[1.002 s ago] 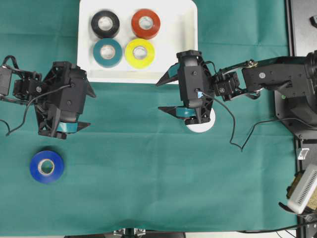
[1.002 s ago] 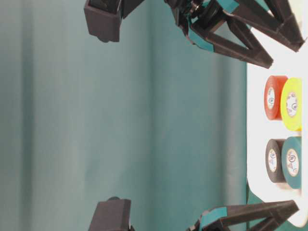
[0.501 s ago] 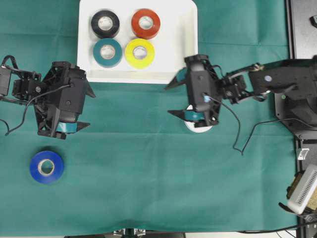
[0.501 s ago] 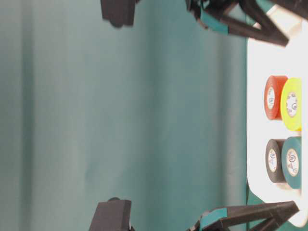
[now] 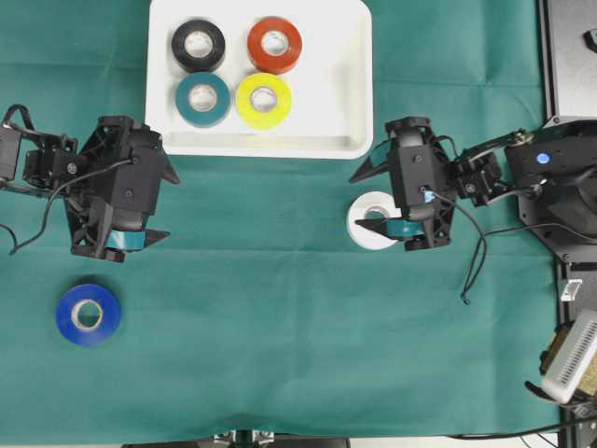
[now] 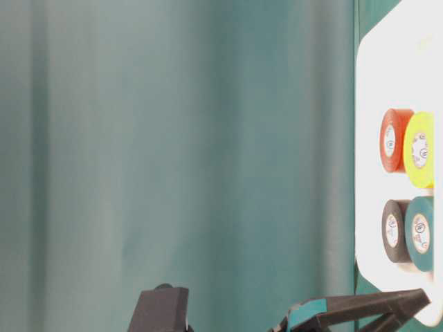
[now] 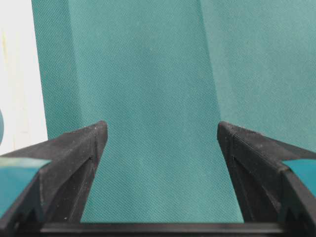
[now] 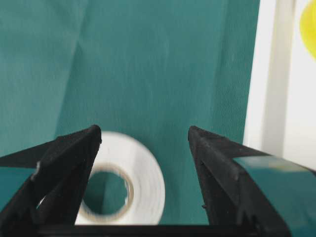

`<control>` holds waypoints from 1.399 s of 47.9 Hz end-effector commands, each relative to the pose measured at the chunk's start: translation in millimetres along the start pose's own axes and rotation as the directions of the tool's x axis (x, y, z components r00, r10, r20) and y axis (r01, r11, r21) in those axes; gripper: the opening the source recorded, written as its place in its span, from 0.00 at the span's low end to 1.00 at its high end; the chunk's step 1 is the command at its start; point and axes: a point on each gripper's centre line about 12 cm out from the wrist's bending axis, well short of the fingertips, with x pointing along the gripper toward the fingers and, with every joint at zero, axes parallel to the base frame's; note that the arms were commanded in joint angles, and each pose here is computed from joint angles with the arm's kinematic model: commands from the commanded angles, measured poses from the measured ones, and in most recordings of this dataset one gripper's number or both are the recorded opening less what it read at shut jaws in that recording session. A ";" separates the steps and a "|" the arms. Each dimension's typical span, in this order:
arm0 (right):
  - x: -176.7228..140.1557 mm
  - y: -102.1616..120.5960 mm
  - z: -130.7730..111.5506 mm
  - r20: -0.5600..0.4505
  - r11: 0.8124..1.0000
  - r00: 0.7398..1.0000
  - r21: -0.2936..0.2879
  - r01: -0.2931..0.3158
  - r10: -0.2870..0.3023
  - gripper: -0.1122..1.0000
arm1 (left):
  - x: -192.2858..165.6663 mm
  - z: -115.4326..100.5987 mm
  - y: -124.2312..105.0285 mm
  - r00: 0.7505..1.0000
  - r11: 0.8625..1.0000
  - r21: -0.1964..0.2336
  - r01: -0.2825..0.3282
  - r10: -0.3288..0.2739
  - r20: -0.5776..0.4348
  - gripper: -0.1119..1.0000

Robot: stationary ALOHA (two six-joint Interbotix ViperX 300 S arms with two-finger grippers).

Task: Put the tape alternately from left to right into the white case.
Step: 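Lower the right gripper onto the white tape roll and grip it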

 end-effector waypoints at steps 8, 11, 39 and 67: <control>-9.6 -1.1 -2.8 0.003 1.000 1.000 0.017 0.015 -0.015 0.76 | -4.1 9.9 -0.2 0.999 1.000 -0.001 -0.001 0.001 0.037 0.59; -10.2 -1.0 -4.0 -0.001 1.000 1.000 0.016 0.016 -0.016 0.76 | -3.7 9.8 -0.3 0.999 1.000 -0.001 -0.001 0.001 0.037 0.59; 7.6 -2.7 -21.8 -0.100 0.999 0.995 0.022 0.026 -0.024 0.76 | -3.4 8.9 -0.3 0.999 1.000 -0.001 -0.002 0.002 0.044 0.59; 18.3 -3.5 -25.0 -0.136 0.999 0.990 0.023 0.030 -0.027 0.75 | -3.8 9.2 -0.3 0.999 1.000 -0.001 -0.002 0.002 0.046 0.59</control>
